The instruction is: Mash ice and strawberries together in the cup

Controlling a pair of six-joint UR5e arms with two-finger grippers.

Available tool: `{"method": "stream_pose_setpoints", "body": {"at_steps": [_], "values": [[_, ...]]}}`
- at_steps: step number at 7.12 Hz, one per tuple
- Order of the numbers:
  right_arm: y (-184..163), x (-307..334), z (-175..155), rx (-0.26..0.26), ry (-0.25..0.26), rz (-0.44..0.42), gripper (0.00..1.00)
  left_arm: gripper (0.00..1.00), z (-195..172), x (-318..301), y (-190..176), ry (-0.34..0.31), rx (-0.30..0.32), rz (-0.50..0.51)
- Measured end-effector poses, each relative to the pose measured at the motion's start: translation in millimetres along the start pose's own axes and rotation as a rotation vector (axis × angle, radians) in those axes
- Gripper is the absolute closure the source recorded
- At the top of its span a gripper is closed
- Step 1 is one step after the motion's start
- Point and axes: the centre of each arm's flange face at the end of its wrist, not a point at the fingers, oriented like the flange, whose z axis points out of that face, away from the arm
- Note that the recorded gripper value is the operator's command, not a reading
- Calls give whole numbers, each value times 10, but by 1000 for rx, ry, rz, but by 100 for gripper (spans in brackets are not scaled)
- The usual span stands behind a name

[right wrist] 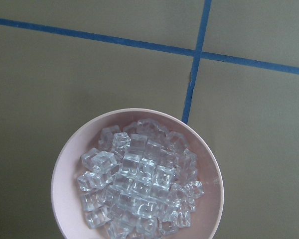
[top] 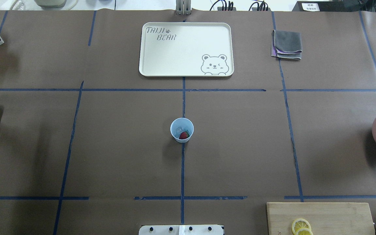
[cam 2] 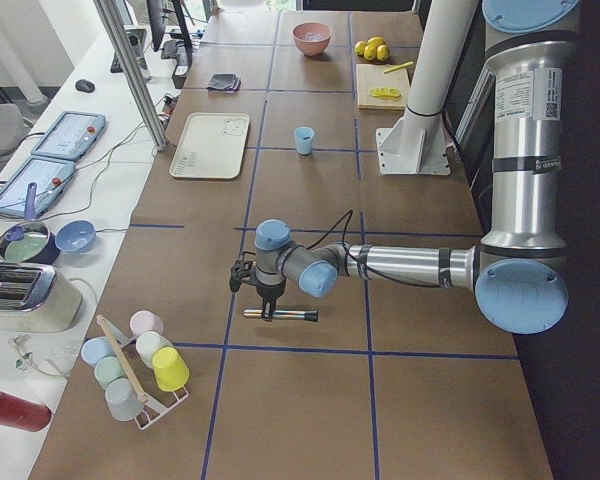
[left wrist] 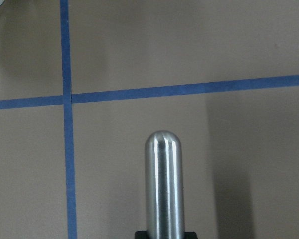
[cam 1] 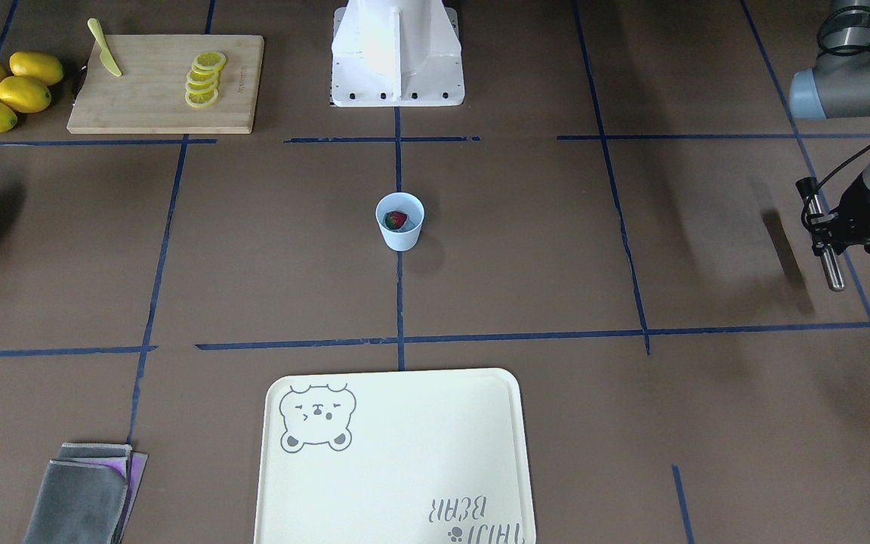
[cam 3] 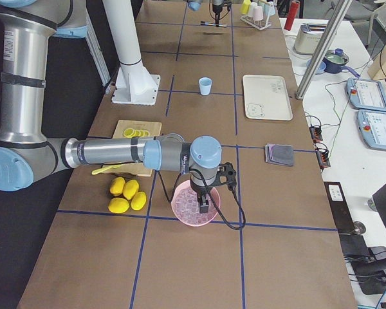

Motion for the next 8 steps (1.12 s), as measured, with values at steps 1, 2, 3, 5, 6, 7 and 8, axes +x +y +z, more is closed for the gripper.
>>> {"method": "stream_pose_setpoints", "body": {"at_steps": [1,2,3,5,6,7,8], "values": [[1,-4,-3,1,0,-1,0,1,106,-82,44,3,3,4],[0,-7,-7,1,0,-1,0,0,154,-113,62,4,4,7],[0,-8,-8,2,0,-1,0,0,172,-121,71,5,4,8],[0,-9,-9,2,0,-2,0,0,141,-56,39,35,-10,13],[-3,-9,-9,2,0,-2,0,0,72,-67,10,80,-31,4],[-15,-10,-12,3,1,-3,0,0,-39,-158,-58,111,-44,1],[-33,-17,-22,5,1,-4,0,0,-233,-348,-216,124,-46,24]]}}
